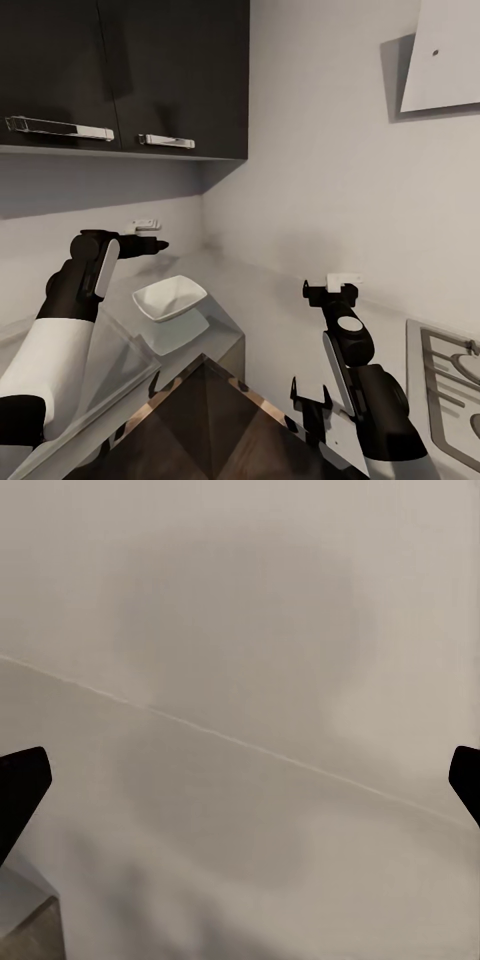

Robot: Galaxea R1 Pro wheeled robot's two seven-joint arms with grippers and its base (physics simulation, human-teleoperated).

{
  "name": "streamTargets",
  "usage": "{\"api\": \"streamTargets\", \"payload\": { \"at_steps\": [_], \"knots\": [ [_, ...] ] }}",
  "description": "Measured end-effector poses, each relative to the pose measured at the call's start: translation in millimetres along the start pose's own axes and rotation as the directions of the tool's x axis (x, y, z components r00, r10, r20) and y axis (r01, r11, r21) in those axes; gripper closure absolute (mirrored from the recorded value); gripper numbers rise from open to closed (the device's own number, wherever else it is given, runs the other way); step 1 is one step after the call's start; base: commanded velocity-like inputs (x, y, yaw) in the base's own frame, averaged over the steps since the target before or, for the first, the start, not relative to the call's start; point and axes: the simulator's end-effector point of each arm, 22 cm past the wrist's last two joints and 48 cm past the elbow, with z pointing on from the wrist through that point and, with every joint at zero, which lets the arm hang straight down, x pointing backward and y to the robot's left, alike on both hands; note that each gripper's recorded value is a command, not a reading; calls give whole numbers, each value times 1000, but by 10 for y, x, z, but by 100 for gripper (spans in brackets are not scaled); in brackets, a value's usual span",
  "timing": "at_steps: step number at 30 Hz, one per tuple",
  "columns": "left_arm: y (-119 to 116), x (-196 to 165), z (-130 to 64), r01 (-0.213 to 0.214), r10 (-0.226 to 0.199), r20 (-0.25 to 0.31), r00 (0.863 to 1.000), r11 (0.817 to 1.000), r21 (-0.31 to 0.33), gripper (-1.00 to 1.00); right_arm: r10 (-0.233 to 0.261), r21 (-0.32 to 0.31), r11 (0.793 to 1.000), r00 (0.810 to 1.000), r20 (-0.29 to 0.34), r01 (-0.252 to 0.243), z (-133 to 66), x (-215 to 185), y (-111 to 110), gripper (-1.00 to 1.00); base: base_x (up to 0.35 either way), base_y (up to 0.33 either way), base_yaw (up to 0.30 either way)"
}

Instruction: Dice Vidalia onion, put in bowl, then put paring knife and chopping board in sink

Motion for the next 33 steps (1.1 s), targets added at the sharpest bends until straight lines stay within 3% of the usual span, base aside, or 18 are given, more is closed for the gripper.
{"api": "streamTargets", "payload": {
  "at_steps": [33],
  "knots": [
    [1,5,1,0,0,0,1000,1000,0,-100,-4,3,1000,1000,-1,4,0,1,-6,-100,0,0,0]
  ]
}}
